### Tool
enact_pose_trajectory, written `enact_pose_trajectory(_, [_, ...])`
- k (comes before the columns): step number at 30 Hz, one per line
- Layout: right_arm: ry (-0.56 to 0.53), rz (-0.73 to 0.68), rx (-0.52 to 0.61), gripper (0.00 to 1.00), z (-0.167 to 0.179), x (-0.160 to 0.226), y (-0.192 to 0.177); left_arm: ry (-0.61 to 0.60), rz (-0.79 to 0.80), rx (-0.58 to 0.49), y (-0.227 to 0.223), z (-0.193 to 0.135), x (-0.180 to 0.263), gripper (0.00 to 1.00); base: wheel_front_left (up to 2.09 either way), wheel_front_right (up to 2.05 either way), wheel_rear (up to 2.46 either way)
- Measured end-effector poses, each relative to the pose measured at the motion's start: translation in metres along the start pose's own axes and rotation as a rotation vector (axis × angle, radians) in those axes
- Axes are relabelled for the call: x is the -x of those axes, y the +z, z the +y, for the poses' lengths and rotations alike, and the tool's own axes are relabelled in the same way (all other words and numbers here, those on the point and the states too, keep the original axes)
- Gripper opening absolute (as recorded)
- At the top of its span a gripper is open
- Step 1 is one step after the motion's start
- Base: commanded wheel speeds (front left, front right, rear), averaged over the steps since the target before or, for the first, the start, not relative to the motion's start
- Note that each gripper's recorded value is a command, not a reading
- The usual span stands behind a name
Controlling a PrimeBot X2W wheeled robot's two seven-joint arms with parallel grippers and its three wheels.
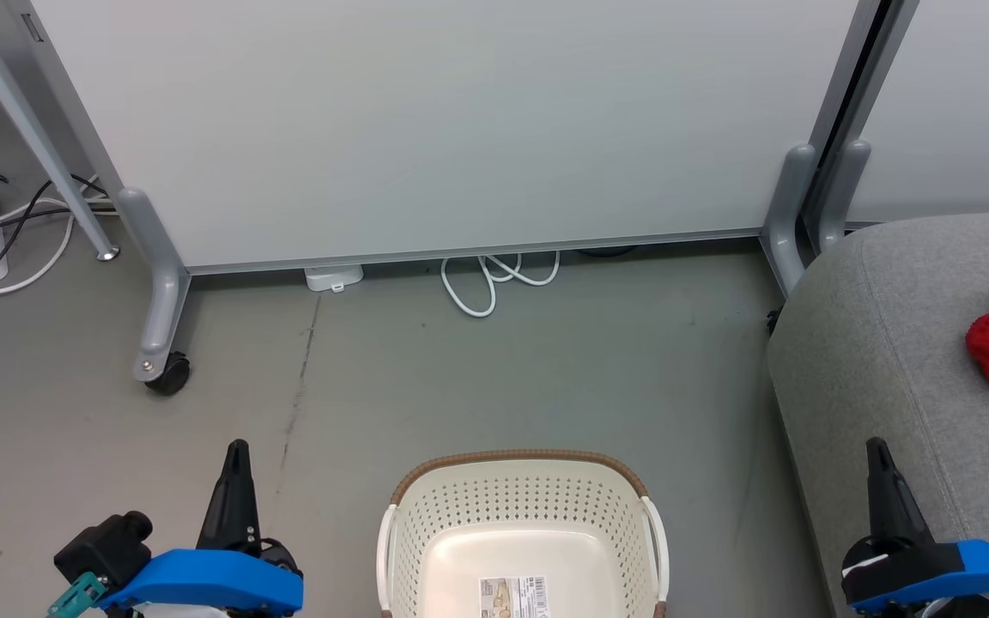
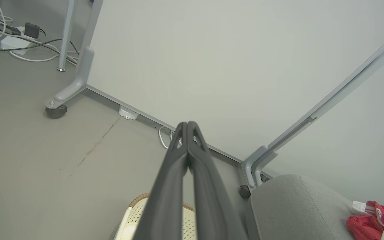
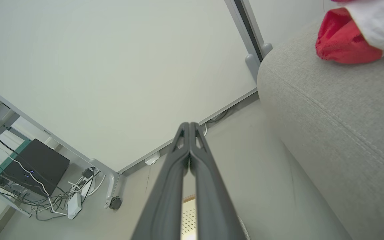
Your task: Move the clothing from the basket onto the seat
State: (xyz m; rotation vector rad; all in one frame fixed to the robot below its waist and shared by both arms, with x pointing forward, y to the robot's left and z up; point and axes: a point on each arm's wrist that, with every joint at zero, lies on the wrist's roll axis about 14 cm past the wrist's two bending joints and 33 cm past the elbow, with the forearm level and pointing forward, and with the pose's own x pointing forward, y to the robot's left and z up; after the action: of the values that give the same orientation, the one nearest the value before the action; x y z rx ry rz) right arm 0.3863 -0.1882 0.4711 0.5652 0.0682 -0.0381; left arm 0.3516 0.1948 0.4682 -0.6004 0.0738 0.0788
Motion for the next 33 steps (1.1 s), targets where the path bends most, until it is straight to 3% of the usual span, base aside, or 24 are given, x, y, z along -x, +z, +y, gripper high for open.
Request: enact_pose_trajectory(33, [-0.013,0.004,-0.439,0.00,0.000,-0.001,0.009,0.009,0.002,0.423,0.013,0.000,-0.014,0.00,0.00,0.00,0.00])
